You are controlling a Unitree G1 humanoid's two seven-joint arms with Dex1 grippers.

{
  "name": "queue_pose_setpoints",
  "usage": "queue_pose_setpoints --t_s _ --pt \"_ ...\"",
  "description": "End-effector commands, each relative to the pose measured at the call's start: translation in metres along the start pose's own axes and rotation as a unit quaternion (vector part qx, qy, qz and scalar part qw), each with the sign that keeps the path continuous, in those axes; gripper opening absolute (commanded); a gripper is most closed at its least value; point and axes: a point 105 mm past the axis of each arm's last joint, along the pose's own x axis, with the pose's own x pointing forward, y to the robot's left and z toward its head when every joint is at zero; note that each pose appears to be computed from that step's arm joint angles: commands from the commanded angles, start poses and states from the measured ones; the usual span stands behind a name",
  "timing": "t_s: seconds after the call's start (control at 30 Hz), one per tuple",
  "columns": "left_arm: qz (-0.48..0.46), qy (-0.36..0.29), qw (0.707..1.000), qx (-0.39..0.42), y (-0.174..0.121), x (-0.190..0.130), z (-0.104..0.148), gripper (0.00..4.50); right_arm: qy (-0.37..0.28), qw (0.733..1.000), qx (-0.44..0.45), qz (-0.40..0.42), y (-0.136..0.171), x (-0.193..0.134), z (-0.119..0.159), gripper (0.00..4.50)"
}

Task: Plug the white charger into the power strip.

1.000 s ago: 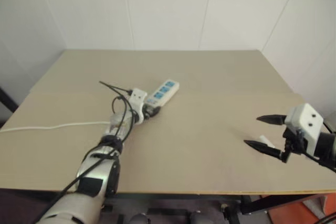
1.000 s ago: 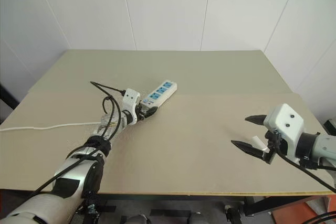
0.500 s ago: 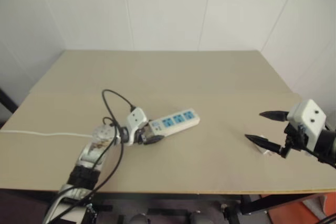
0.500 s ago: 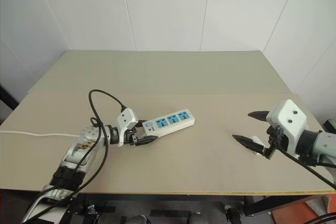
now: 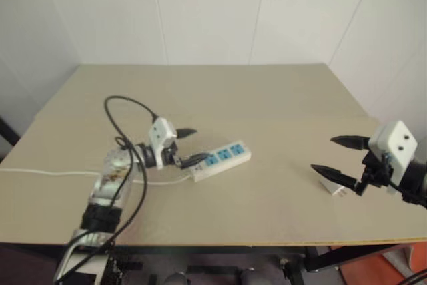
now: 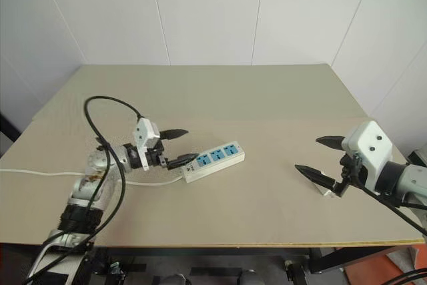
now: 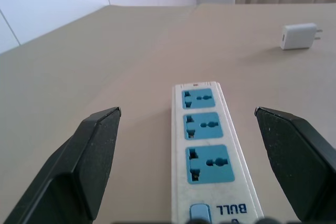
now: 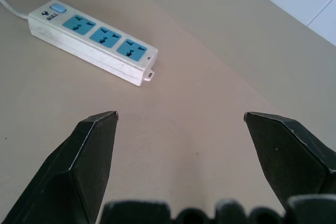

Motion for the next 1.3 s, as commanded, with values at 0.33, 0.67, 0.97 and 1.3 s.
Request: queue_pose_setpoints --t_s 0.33,0.67,0.97,1.3 --pt "-0.044 -0.002 0.999 0.011 -0.012 -0.008 -0.035 4.46 0.0 1.0 -0.016 -0.014 -0.007 -0.006 0.009 4.5" --pt "-0.032 0.01 0.999 -0.006 -0.018 0.002 -0.063 4.46 -0.001 0.999 -0.018 -0.029 -0.012 -0.006 0.014 4.5" --pt "-0.015 0.031 0.999 -0.019 -0.018 0.005 -0.081 4.46 -0.004 0.999 -0.021 -0.025 -0.009 -0.008 0.018 4.5" --pt "-0.041 0.043 0.997 -0.047 -0.032 0.018 -0.096 4.46 -0.001 0.999 -0.027 -0.023 -0.006 -0.012 0.024 4.5"
